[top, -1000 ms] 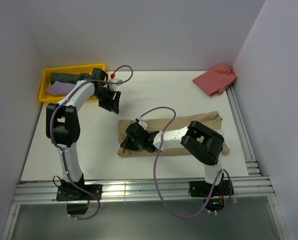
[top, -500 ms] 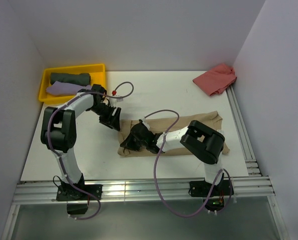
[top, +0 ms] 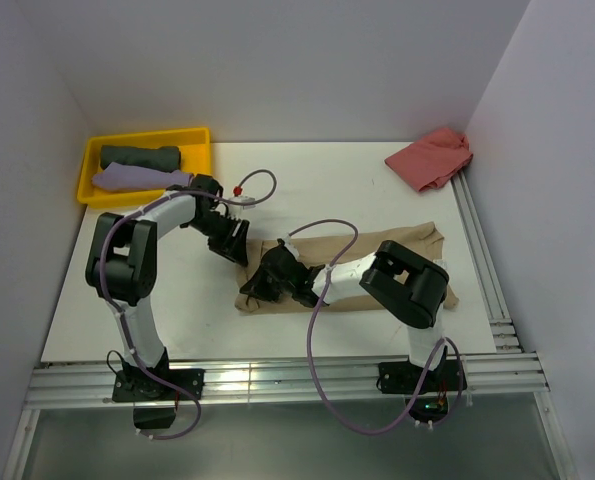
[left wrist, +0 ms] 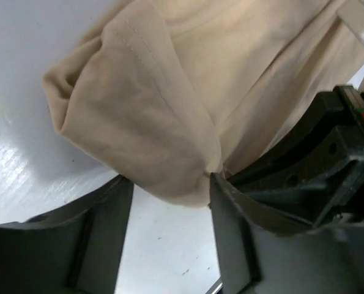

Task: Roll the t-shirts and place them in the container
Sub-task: Roll the tshirt

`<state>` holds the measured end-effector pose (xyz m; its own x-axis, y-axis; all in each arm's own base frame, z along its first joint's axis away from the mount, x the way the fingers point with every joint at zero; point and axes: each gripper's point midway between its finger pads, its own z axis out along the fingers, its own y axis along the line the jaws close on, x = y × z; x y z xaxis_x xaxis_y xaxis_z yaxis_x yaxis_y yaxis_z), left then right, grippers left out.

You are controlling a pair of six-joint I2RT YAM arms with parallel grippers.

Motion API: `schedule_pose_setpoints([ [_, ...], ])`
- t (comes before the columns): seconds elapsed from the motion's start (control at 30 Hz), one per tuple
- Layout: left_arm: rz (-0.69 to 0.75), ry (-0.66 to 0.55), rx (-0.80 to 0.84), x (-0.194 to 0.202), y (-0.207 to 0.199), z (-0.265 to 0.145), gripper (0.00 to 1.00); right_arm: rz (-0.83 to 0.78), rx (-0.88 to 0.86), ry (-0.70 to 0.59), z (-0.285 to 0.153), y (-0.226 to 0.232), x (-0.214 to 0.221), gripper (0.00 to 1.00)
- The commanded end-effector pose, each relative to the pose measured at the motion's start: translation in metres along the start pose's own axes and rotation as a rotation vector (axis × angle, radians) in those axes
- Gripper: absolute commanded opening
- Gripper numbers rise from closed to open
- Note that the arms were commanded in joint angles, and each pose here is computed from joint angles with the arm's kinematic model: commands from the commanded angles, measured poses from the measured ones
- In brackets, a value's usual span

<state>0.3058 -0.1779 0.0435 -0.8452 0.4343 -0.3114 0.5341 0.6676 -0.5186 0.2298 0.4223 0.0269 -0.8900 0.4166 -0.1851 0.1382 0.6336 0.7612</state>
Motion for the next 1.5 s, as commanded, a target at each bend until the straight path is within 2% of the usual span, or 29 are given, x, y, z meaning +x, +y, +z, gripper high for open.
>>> schedule_pose_setpoints([
  [0.0,-0.008,-0.043,-0.026,-0.015,0.005,0.003,0.54,0.008,-0.031,-0.007,-0.005,0.009,-0.004,0.06],
  [0.2,-0.039,-0.062,-0.076,-0.033,0.015,0.001,0.30,0.003,-0.028,-0.009,-0.007,0.008,-0.004,0.05],
  [0.23,-0.040,-0.067,-0.081,-0.038,0.016,0.001,0.22,0.001,-0.026,-0.010,-0.008,0.008,-0.004,0.05],
  [0.3,-0.047,-0.072,-0.089,-0.042,0.016,-0.001,0.14,-0.007,-0.017,-0.012,-0.008,0.006,-0.004,0.06],
  [0.33,-0.045,-0.080,-0.104,-0.046,0.016,-0.003,0.07,-0.012,-0.001,-0.014,-0.008,0.004,-0.004,0.05],
  [0.4,-0.046,-0.085,-0.128,-0.048,0.015,-0.005,0.00,-0.030,0.030,-0.037,-0.007,0.000,-0.009,0.07],
  [0.5,-0.035,-0.077,-0.158,-0.048,0.010,-0.006,0.00,-0.075,0.134,-0.068,-0.010,-0.011,-0.014,0.17],
  [0.53,-0.033,-0.075,-0.169,-0.048,0.009,-0.006,0.00,-0.093,0.135,-0.078,-0.010,-0.001,-0.014,0.21],
  [0.57,-0.035,-0.071,-0.170,-0.047,0.008,-0.006,0.00,-0.115,0.160,-0.091,-0.010,-0.003,-0.016,0.30],
  [0.67,-0.042,-0.061,-0.184,-0.044,0.010,-0.004,0.00,-0.173,0.242,-0.130,-0.014,0.000,-0.020,0.45],
  [0.7,-0.044,-0.060,-0.187,-0.043,0.010,-0.004,0.00,-0.190,0.298,-0.155,-0.017,-0.007,-0.024,0.47],
  [0.73,-0.045,-0.058,-0.188,-0.042,0.009,-0.004,0.00,-0.198,0.292,-0.168,-0.017,0.006,-0.026,0.48],
  [0.9,-0.039,-0.062,-0.195,-0.043,0.006,-0.008,0.00,-0.278,0.415,-0.204,-0.021,0.008,-0.025,0.50],
  [0.93,-0.038,-0.063,-0.197,-0.044,0.007,-0.009,0.00,-0.286,0.409,-0.233,-0.021,0.020,-0.031,0.51],
  [1.27,-0.027,-0.055,-0.189,-0.045,0.002,-0.006,0.00,-0.388,0.587,-0.302,-0.012,0.018,-0.043,0.52],
  [1.47,-0.025,-0.048,-0.190,-0.044,0.001,-0.005,0.00,-0.426,0.602,-0.330,-0.004,0.027,-0.046,0.53],
])
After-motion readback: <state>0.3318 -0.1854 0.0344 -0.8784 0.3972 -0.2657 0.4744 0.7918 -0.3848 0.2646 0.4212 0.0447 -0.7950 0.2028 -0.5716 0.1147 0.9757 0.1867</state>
